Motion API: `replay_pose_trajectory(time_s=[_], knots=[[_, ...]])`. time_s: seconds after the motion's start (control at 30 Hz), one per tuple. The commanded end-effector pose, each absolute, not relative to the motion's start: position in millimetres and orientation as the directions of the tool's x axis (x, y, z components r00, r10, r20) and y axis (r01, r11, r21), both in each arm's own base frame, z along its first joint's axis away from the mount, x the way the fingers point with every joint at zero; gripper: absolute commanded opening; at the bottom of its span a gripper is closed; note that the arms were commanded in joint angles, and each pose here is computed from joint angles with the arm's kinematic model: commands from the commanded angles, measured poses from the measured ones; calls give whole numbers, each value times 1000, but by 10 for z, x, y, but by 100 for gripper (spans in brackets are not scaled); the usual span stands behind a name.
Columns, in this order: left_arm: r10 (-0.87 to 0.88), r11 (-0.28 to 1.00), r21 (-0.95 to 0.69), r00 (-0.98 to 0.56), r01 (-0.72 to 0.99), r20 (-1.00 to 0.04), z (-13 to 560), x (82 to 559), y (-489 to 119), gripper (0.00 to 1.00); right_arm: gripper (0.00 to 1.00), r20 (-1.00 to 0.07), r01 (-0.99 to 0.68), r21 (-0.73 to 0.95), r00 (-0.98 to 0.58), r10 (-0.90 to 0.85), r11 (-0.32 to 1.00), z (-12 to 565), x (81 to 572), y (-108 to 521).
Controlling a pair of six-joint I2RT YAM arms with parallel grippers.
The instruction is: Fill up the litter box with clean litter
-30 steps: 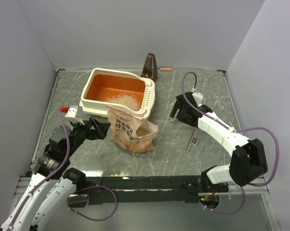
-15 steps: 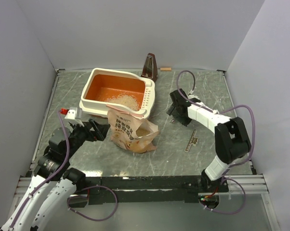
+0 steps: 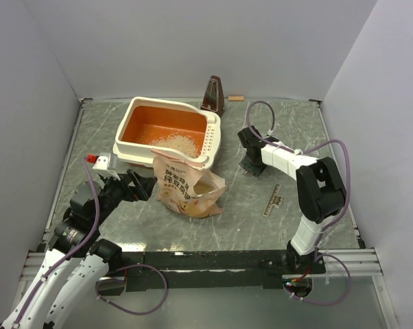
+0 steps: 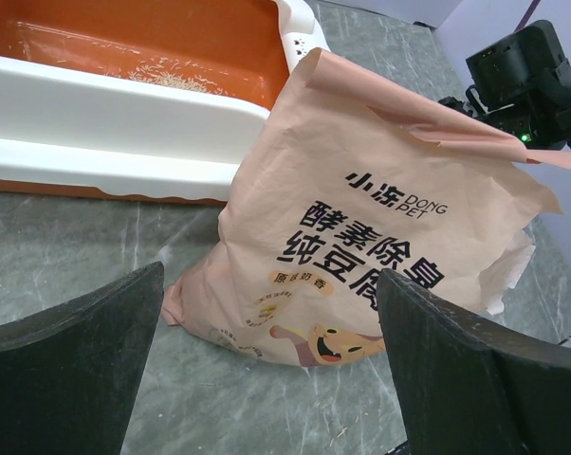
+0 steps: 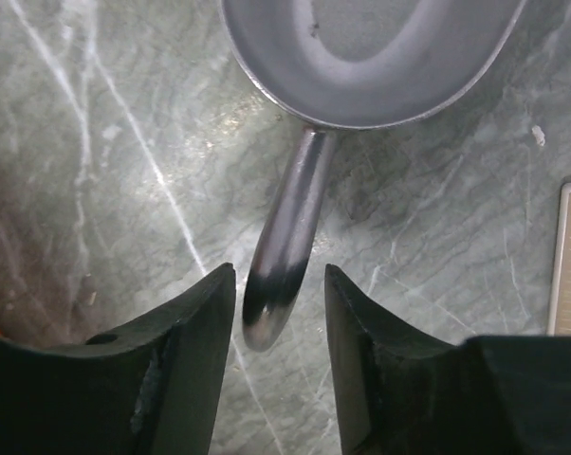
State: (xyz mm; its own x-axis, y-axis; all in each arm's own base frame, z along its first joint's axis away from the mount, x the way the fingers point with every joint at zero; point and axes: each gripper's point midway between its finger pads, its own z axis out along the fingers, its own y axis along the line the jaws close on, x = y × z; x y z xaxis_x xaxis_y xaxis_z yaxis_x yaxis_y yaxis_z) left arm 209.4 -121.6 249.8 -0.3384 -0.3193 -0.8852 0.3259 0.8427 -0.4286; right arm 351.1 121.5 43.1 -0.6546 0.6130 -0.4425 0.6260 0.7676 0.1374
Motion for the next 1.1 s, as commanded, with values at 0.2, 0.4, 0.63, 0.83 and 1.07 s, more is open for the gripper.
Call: replay_pose_trajectory(time_s=[0.2,0.4,0.63,0.83,1.07], knots=[[-320,845,-420,-316,332,-893,2547,2120,-1209,97,30,-461,625,114,-655,598,772,428,3616,1176],[-320,844,-419,-313,335,-894,2553,2114,-1210,97,0,-546,560,133,-647,532,818,674,3562,1067],[-318,832,-414,-294,370,-901,2653,2092,-1246,97,0,-734,248,93,-638,235,964,1527,3417,1217],[-329,832,-414,-274,368,-904,3092,2057,-1206,97,0,-859,-149,-64,-495,-131,987,2458,3003,1646],[-313,844,-418,-324,336,-893,3686,2046,-1190,97,0,-892,-492,-200,-267,-365,847,3071,2425,1991]])
